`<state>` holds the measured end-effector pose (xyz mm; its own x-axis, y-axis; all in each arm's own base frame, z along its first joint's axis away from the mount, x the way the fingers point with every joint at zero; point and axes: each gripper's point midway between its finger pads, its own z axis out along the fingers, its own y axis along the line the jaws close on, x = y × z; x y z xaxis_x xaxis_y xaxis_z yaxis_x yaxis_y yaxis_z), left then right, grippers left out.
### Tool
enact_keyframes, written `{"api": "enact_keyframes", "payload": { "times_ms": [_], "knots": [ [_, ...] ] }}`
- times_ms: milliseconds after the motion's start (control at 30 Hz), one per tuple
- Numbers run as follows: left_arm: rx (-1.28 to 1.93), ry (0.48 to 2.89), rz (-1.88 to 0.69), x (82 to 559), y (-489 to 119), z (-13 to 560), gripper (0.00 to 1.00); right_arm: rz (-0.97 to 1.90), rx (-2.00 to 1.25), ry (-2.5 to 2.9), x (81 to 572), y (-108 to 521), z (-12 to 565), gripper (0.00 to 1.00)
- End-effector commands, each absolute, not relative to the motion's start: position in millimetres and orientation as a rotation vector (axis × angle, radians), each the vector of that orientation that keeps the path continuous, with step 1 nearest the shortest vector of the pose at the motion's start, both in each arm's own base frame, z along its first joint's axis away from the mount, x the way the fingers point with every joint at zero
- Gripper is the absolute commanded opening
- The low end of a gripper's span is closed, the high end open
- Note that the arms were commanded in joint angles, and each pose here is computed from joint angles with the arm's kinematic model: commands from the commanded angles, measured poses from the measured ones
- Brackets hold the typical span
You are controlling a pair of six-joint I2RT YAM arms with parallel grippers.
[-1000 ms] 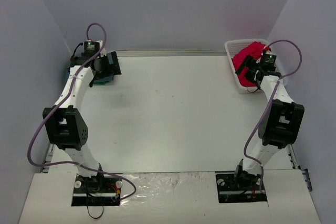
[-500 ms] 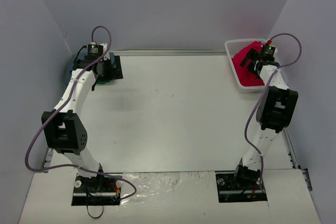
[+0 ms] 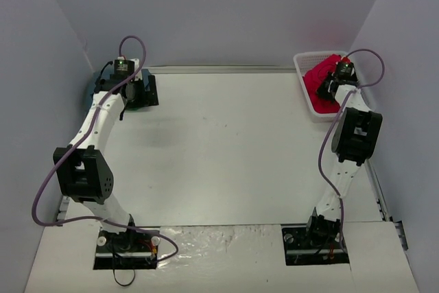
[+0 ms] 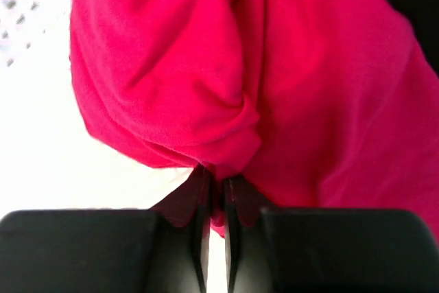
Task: Fold and stack the t-shirts
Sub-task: Grab crumpled tshirt from bin with the right arm
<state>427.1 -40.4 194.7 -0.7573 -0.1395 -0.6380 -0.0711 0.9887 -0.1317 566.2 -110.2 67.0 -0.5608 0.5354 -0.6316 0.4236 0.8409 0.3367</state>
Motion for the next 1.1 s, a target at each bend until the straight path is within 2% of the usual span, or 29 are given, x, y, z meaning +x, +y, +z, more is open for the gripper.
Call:
{"api": "enact_keyframes", "payload": {
  "times_ms": [0,133,433,633,933,1067],
  "knots": [
    [-0.141,2.401,-0.114,430.9,-38.0,210.6,0.94,0.223,0.680,2.212,569.5,-108.2,91.8,0.00],
    [-0.139,2.405,-0.149,433.0,-43.5,207.6,0.94,0.242,0.655,2.206,559.8,-101.0,109.5,0.00],
    [-0.118,2.407,-0.216,434.7,-62.0,203.0,0.98,0.337,0.544,2.060,542.7,-76.2,213.0,0.00],
    [-0.088,2.410,-0.246,435.3,-77.7,203.5,0.98,0.424,0.478,1.987,533.4,-53.6,261.3,0.00],
    [-0.079,2.389,-0.238,433.8,-83.1,213.2,1.00,0.622,0.219,1.928,513.3,34.9,323.3,0.00],
    [-0.084,2.376,-0.225,433.0,-80.8,218.8,1.00,0.750,0.056,1.907,494.8,95.7,348.8,0.00]
  ]
}}
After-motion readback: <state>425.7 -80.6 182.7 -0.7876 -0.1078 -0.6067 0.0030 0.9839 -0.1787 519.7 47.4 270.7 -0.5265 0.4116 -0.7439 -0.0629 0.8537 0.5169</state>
